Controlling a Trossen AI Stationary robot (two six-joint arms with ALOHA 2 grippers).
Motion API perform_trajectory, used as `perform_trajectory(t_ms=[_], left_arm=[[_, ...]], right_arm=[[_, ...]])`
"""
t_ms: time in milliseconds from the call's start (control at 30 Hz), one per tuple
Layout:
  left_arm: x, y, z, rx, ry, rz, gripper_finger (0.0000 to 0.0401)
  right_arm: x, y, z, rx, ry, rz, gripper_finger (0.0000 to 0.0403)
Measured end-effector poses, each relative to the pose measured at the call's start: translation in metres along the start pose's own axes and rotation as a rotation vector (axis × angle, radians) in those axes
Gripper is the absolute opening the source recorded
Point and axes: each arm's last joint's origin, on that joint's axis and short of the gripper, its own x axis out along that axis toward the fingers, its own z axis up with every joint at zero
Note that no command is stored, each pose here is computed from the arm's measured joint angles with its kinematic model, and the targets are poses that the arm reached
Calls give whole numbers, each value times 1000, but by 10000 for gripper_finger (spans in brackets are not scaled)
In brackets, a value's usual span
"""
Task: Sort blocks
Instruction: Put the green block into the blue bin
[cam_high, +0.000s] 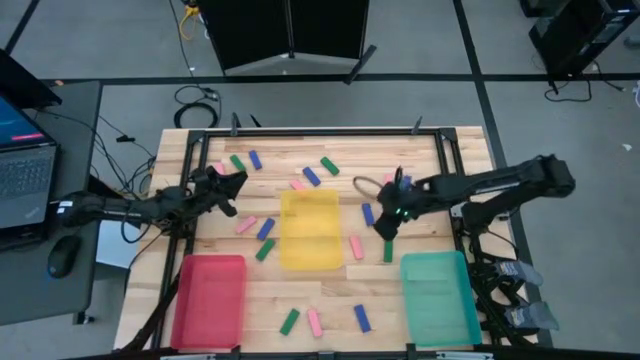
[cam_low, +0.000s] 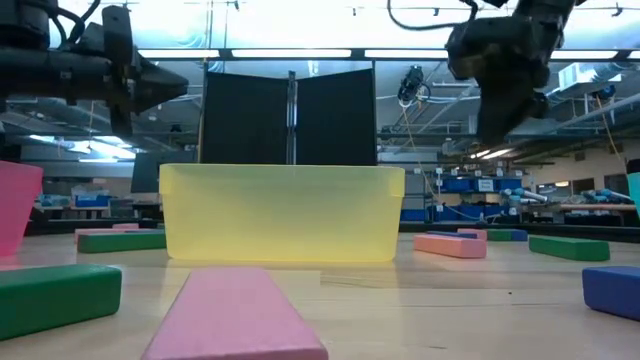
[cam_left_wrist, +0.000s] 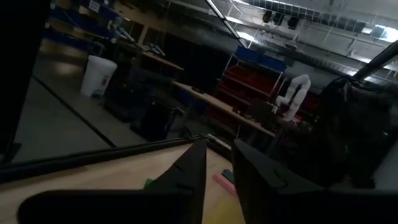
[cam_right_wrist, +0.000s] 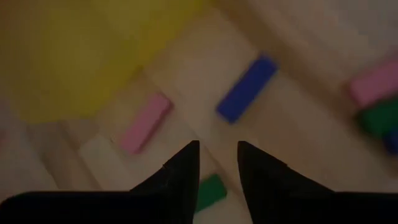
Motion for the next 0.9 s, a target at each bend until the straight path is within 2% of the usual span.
perform_trajectory(t_ms=[200, 567, 733, 900], left_arm=[[0, 0, 0, 0, 1, -2, 126], [0, 0, 0, 0, 4, -6, 129], [0, 0, 0, 1, 5, -6, 129], [0, 0, 0, 2, 5, -6, 129]], right_arm=[[24, 12, -17, 131, 104, -119, 183], [53, 22, -34, 268, 166, -259, 286], [66, 26, -38, 295, 190, -297, 307], [79, 31, -43, 301, 204, -308, 303]])
